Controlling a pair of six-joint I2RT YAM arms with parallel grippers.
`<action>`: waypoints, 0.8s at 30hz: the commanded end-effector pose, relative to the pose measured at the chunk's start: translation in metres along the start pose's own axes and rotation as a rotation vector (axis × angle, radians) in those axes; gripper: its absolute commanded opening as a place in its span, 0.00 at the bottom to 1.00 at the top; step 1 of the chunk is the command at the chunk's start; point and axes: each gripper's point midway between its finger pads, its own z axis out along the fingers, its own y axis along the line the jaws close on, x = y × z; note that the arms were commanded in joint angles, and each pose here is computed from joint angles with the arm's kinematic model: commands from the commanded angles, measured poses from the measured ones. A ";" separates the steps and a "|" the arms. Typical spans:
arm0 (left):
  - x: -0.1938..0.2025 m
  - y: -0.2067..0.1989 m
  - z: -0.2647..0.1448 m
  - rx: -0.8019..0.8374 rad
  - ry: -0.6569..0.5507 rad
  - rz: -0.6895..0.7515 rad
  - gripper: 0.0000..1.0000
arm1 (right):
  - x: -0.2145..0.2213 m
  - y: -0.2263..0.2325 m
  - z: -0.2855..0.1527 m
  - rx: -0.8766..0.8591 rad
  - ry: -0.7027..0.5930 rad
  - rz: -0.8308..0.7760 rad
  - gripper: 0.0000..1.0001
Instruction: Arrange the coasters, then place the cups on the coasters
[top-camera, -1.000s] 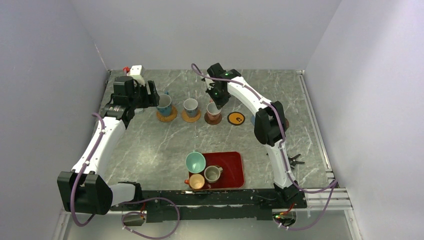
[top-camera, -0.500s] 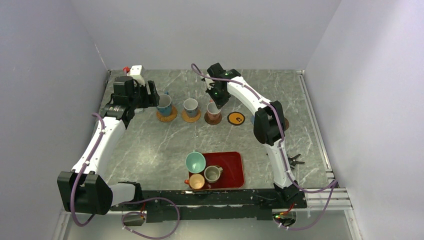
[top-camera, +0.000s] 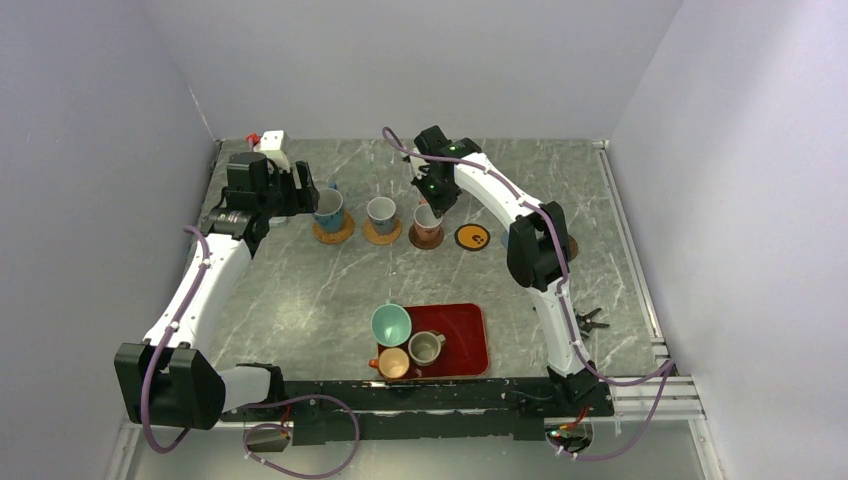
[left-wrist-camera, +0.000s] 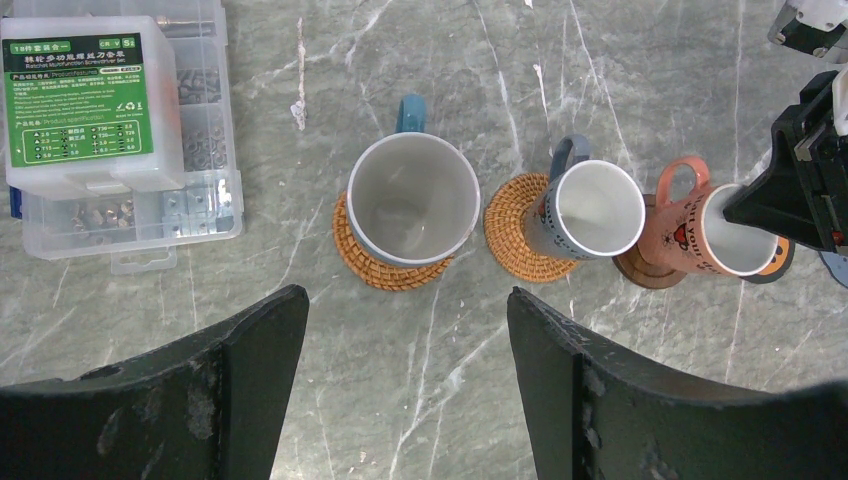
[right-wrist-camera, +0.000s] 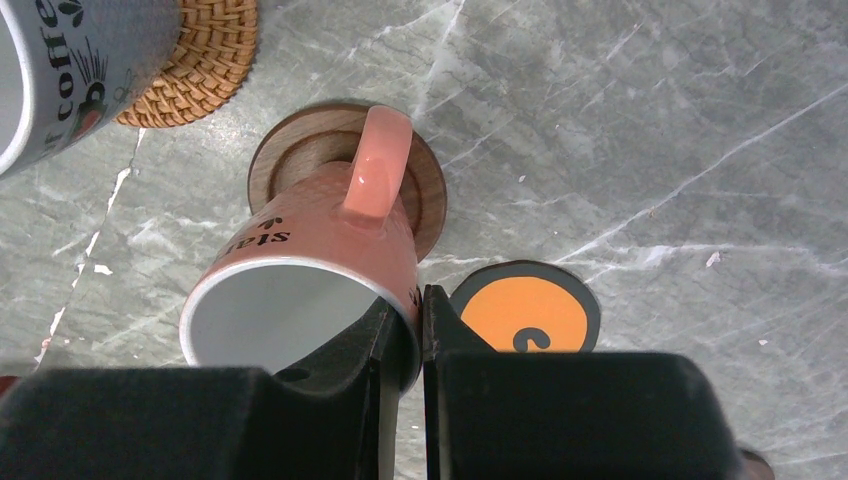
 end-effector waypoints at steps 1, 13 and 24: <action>-0.020 -0.003 -0.007 0.005 -0.058 0.017 0.79 | -0.019 -0.004 -0.011 0.008 -0.066 0.007 0.16; -0.021 -0.004 -0.007 0.007 -0.057 0.015 0.79 | -0.022 -0.007 -0.022 0.028 -0.089 0.011 0.33; -0.022 -0.003 -0.010 0.001 -0.064 0.014 0.79 | -0.040 -0.005 -0.053 0.030 -0.199 0.032 0.45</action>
